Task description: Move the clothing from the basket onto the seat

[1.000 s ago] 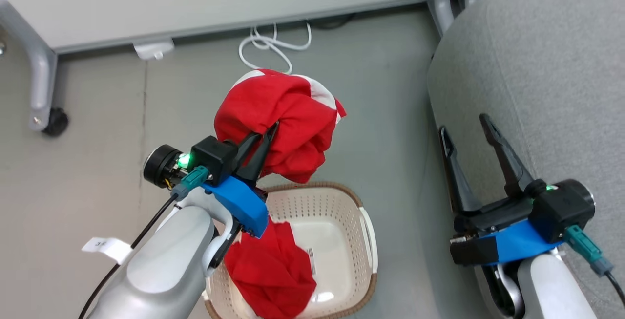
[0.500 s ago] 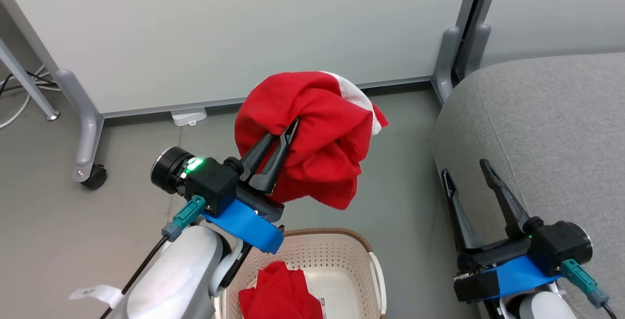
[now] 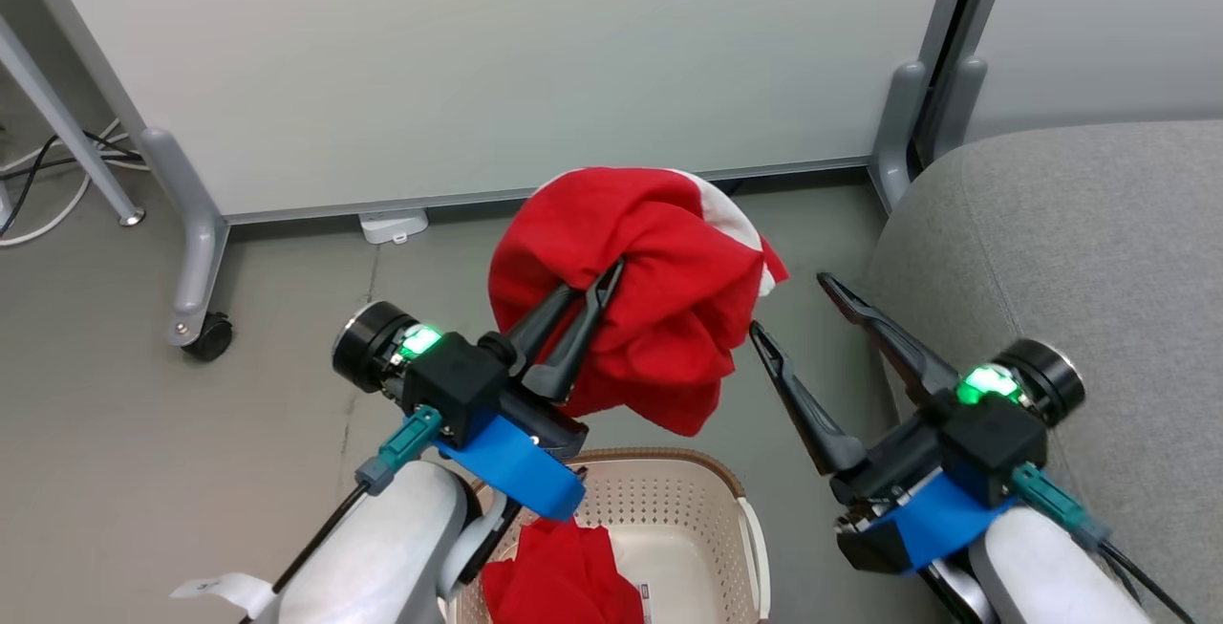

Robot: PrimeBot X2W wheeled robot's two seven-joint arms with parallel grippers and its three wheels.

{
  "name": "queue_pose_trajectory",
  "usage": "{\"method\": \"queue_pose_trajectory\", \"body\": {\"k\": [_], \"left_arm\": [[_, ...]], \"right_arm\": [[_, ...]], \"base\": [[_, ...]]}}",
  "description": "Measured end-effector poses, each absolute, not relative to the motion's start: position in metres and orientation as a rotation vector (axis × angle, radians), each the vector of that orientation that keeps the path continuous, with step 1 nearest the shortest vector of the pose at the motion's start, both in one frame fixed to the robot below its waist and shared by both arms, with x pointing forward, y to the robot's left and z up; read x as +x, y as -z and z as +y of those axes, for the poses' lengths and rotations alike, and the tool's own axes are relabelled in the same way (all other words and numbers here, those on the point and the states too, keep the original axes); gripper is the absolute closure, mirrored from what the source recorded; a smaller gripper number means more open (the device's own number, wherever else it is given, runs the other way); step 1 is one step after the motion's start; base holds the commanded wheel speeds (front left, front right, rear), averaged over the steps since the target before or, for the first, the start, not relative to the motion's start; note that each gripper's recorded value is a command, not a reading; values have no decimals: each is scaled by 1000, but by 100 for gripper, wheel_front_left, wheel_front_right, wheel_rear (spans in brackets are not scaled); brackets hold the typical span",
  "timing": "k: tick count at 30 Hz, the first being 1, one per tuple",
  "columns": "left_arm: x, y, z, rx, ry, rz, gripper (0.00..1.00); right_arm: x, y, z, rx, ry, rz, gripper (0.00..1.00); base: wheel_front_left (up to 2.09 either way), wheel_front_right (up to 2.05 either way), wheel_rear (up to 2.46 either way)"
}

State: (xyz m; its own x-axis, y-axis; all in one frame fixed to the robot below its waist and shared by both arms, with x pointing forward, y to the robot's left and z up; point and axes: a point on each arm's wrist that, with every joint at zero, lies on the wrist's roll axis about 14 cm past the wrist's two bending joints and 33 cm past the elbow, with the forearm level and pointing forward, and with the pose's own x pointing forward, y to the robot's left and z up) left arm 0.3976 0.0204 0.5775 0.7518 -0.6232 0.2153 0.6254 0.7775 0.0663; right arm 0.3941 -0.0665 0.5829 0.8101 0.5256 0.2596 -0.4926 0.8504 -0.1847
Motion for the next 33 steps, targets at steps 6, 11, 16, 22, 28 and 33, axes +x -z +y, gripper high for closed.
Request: {"method": "queue_pose_trajectory", "body": {"k": [6, 11, 16, 22, 28, 33], "left_arm": [[391, -575, 9, -14, 716, -224, 100], [386, -575, -2, -13, 751, -225, 100], [382, -575, -10, -22, 778, -223, 100], [381, -574, -13, -29, 789, -218, 100], [381, -573, -13, -25, 791, -217, 100], [383, -573, -14, -25, 792, -215, 100]], "right_arm": [[409, -580, -39, -211, -650, -303, 0], [418, -565, -23, -259, -708, -261, 0], [422, -555, -12, -222, -719, -220, 90], [422, -557, -7, -163, -706, -215, 100], [419, -559, -10, -146, -691, -220, 100], [419, -559, -11, -140, -688, -222, 100]], "base": [[0, 0, 0], [0, 0, 0], [0, 0, 0], [0, 0, 0], [0, 0, 0], [0, 0, 0]]}}
